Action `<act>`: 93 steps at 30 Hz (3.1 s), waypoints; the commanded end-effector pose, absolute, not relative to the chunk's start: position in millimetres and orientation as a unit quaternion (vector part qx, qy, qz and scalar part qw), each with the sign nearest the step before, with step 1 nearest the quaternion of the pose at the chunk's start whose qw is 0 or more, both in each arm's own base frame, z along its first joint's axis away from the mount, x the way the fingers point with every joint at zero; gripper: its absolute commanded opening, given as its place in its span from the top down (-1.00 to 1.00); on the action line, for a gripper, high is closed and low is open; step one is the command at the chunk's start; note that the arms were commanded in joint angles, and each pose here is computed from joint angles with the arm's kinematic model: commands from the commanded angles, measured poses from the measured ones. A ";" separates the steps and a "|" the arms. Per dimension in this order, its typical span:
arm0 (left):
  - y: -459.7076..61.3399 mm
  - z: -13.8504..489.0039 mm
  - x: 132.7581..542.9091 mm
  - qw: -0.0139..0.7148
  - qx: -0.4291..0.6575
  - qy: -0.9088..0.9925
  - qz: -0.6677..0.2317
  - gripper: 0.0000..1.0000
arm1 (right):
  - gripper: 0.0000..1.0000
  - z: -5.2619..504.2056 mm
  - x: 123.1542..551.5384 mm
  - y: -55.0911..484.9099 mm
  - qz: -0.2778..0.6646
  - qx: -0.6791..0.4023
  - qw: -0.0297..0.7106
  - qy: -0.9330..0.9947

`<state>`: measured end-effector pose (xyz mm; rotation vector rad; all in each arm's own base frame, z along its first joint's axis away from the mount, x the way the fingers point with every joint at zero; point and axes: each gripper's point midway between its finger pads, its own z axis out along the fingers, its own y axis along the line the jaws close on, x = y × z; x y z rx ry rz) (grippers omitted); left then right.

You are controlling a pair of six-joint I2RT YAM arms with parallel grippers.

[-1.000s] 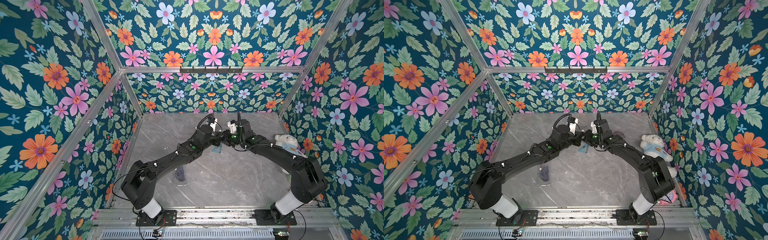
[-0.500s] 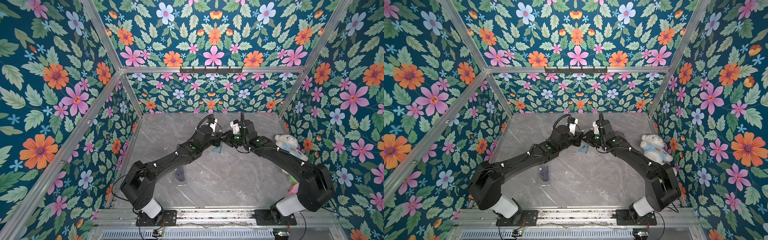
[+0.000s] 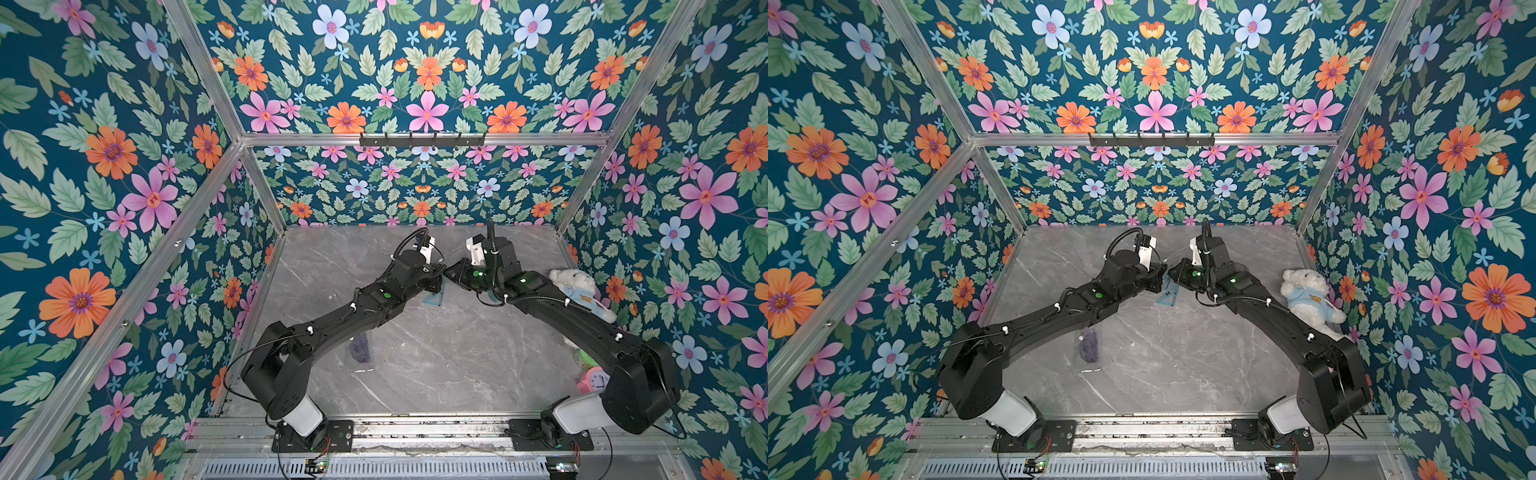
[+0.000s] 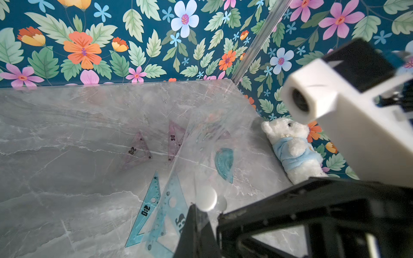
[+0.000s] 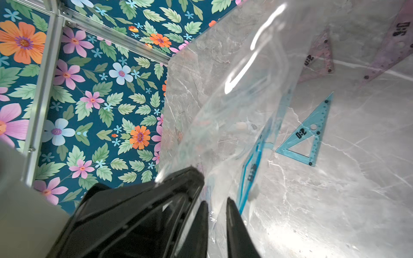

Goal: Open the ruler set and take out the ruler
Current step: Take out the ruler from the ruler set bag, then place the ruler set bag at the center of the board.

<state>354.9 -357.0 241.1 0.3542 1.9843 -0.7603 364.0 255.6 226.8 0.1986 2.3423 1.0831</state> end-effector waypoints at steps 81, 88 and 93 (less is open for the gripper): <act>-285.7 238.7 375.2 0.511 0.029 0.810 -0.285 1.00 | 0.97 227.1 342.4 280.2 0.447 0.045 0.221 0.865; -202.5 230.8 392.9 0.514 -0.067 0.813 -0.265 1.00 | 0.96 240.5 338.0 277.6 0.444 0.028 0.235 0.864; -135.5 223.0 395.7 0.522 -0.143 0.816 -0.203 1.00 | 0.96 238.9 340.2 281.6 0.447 0.020 0.231 0.864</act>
